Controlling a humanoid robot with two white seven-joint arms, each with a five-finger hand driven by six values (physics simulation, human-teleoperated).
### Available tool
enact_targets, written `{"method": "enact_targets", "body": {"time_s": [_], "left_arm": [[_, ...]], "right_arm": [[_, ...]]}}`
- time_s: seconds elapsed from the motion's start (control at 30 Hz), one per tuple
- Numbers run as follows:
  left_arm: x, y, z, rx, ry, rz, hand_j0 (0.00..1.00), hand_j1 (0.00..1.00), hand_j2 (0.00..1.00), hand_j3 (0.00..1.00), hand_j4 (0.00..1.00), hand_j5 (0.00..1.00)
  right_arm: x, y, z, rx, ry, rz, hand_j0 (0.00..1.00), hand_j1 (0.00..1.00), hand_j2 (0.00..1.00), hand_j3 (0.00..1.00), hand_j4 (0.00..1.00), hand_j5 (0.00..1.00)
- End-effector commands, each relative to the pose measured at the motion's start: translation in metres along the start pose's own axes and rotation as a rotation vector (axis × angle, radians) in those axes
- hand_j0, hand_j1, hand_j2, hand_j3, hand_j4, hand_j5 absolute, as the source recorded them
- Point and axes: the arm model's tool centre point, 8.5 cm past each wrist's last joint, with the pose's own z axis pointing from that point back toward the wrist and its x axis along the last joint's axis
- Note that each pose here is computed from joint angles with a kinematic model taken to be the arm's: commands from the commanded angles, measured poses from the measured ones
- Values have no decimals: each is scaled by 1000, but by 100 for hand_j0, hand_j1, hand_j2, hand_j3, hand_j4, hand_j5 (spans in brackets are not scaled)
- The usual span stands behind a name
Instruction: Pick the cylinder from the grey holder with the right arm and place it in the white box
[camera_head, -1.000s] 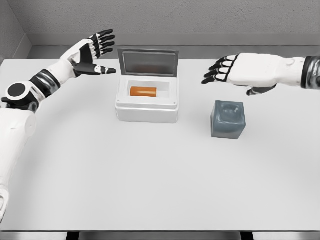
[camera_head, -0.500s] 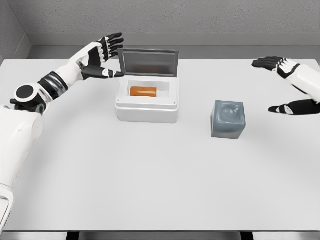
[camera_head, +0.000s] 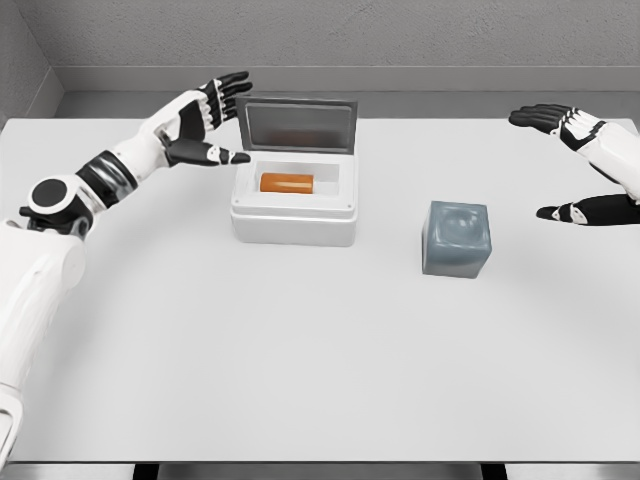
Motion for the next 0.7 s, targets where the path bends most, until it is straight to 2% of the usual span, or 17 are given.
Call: {"method": "enact_targets", "body": {"time_s": [0.0, 0.47, 0.6, 0.67], "left_arm": [[5, 2, 1, -1, -11, -5, 100, 100, 100, 100, 100, 100], [4, -5, 13, -16, -17, -22, 100, 100, 100, 100, 100, 100], [5, 0, 16, -3, -19, -21, 100, 100, 100, 100, 100, 100], [6, 8, 23, 11, -8, -33, 100, 100, 100, 100, 100, 100]], "right_arm": [[0, 0, 0, -5, -2, -7, 100, 100, 100, 100, 100, 100], [0, 1, 0, -2, -1, -8, 100, 100, 100, 100, 100, 100], [0, 1, 0, -2, -1, -8, 100, 100, 100, 100, 100, 100], [0, 1, 0, -2, -1, -8, 100, 100, 100, 100, 100, 100]]}}
